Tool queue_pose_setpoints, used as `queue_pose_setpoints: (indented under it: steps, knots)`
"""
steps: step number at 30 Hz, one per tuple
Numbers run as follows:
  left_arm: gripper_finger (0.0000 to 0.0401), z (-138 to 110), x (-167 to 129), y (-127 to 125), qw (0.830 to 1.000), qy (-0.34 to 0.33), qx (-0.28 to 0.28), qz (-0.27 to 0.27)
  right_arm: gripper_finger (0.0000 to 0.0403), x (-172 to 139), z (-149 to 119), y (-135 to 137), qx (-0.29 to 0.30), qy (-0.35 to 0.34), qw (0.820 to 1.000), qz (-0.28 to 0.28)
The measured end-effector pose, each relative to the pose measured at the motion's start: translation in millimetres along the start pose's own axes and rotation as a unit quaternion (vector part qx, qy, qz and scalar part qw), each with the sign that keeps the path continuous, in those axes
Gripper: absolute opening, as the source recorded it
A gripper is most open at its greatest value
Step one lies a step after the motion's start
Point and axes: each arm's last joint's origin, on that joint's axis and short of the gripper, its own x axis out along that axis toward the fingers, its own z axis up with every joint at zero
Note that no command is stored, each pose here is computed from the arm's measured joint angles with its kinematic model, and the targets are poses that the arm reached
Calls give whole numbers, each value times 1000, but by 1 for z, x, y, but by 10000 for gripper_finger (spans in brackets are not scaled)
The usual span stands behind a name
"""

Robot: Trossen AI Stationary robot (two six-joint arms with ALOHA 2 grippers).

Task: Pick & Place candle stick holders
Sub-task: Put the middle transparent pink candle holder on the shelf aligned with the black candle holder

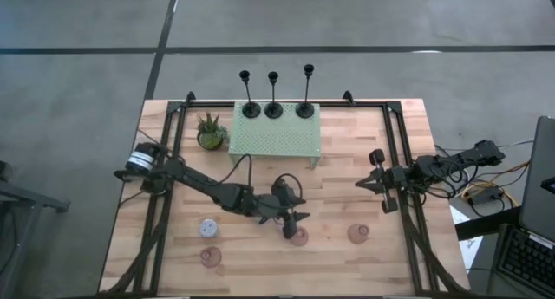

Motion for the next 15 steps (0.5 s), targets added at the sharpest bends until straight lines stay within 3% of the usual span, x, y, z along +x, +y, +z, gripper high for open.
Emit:
queue_pose_setpoints:
  steps: [15]
  knots:
    - [218, -16, -11, -22, 994, 63, 47, -80, 8, 0, 0, 0, 0, 0, 1000, 0]
